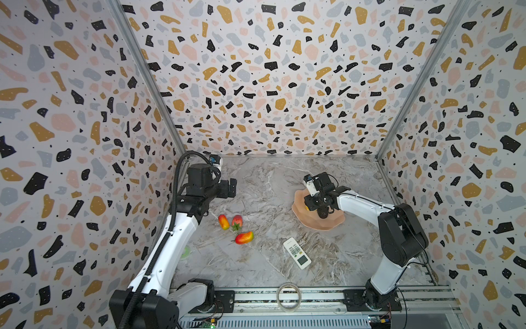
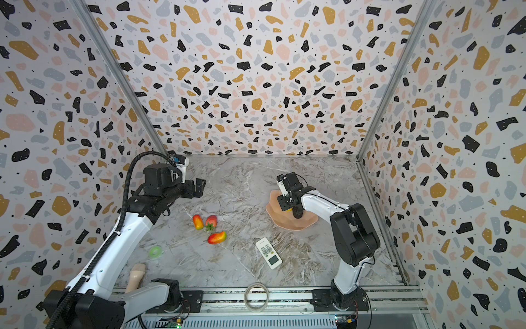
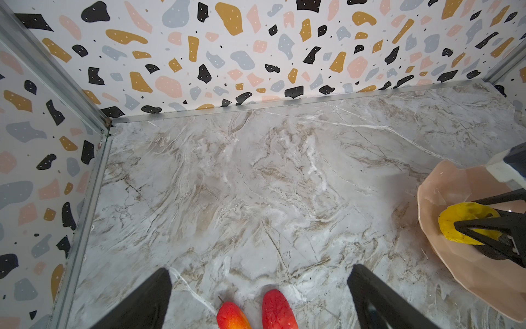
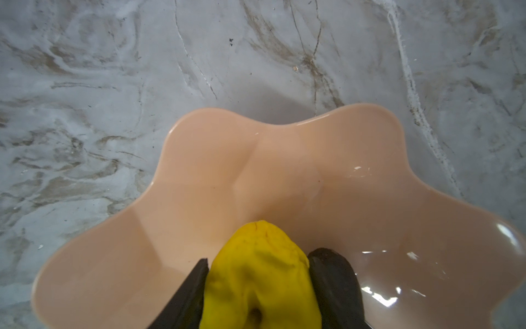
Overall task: Place and organize the fake fruits in the fruit bowl
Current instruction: 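Carry the yellow apple with the right gripper into the bowl beside the avocado, then open the right gripper and lift it away from the bowl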
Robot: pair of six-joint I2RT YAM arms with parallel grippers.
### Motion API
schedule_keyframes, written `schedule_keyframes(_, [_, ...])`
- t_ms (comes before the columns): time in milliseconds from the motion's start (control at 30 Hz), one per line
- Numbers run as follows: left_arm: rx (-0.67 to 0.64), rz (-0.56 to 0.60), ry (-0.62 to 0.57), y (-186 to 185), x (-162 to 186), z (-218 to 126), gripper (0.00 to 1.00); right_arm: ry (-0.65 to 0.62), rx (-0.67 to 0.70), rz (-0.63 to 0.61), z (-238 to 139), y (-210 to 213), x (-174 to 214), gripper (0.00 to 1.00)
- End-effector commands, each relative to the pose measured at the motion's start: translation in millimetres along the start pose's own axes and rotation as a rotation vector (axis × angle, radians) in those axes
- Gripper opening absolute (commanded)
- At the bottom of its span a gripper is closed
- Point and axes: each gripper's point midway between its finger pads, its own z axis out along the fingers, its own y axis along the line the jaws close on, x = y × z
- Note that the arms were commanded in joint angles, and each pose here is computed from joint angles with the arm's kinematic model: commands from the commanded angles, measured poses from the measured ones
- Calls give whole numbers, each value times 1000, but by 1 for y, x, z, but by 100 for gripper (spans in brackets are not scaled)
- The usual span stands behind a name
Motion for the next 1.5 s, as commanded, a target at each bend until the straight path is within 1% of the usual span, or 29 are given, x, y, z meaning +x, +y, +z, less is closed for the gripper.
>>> schedule_keyframes(0, [4,2,-24,1,-5,2,100,5,4,9,5,-3,4,19])
schedule_keyframes(367, [11,3,-23,-1,-4,3,100,11,16,16,16,-12,12,20])
schedule_keyframes(533, [12,2,-26,-1,-5,2,100,12,33,17,16,-16,12,26])
schedule_keyframes(633, [13,3,-28,-1,-6,1,100,8,46,13,12,-18,10,38])
schedule_keyframes(700, [14,3,-27,-1,-5,2,100,4,51,5,8,-19,8,51])
schedule_keyframes(967, [14,3,-28,-1,-6,1,100,-21,61,-5,-7,-21,-4,78])
schedule_keyframes(1167, [17,4,-25,-2,-5,2,100,-62,69,-18,-30,-22,-22,100])
schedule_keyframes(1233, [17,3,-26,-2,-5,2,100,-87,68,-38,-42,-19,-32,99])
schedule_keyframes(1333, [19,4,-24,-2,-5,3,100,-130,47,-121,-63,-1,-50,99])
schedule_keyframes(1467, [20,3,-22,-2,-5,3,100,-195,-37,-320,-86,52,-71,99])
